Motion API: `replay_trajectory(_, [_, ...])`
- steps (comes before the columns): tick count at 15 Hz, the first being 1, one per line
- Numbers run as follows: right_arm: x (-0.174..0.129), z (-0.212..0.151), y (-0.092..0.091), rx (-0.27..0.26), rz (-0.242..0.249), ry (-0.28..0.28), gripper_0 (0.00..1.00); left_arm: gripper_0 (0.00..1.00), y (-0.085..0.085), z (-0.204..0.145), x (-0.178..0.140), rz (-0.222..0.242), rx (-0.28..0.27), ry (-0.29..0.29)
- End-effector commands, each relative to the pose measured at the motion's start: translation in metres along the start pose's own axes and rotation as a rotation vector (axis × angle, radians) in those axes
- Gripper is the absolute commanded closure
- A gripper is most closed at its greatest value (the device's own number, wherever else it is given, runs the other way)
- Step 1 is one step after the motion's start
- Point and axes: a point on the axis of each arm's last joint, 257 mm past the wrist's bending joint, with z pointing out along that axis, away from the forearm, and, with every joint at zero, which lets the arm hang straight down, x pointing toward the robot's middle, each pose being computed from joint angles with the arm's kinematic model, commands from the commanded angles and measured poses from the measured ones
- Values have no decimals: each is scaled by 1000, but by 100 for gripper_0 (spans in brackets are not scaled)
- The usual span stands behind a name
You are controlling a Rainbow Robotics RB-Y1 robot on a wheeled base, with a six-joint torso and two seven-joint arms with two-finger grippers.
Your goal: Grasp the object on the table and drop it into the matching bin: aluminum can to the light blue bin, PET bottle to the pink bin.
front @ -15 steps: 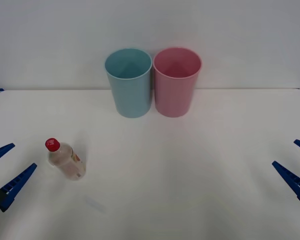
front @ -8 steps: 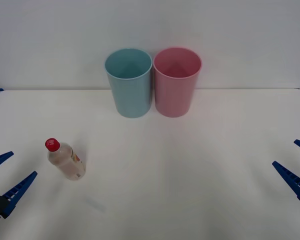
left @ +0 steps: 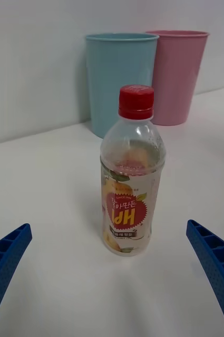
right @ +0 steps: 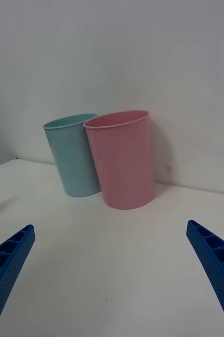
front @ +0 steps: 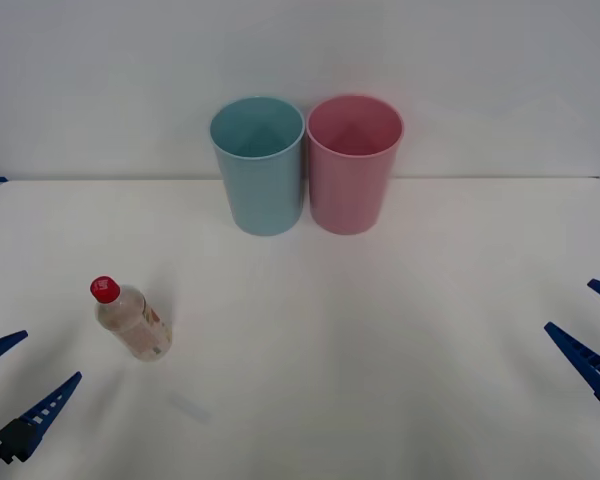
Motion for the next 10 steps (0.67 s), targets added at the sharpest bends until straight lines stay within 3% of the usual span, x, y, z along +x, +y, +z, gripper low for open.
replay_trajectory(1, [0,0,0,0,0,0,0,0,-4,5,15,-57,-7,0])
replay_trajectory(6, [0,0,0,0,0,0,0,0,-6,24,26,-109,-11,-27])
replay_trajectory(10, [0,0,0,0,0,0,0,0,-3,47,41,-86,-9,-35])
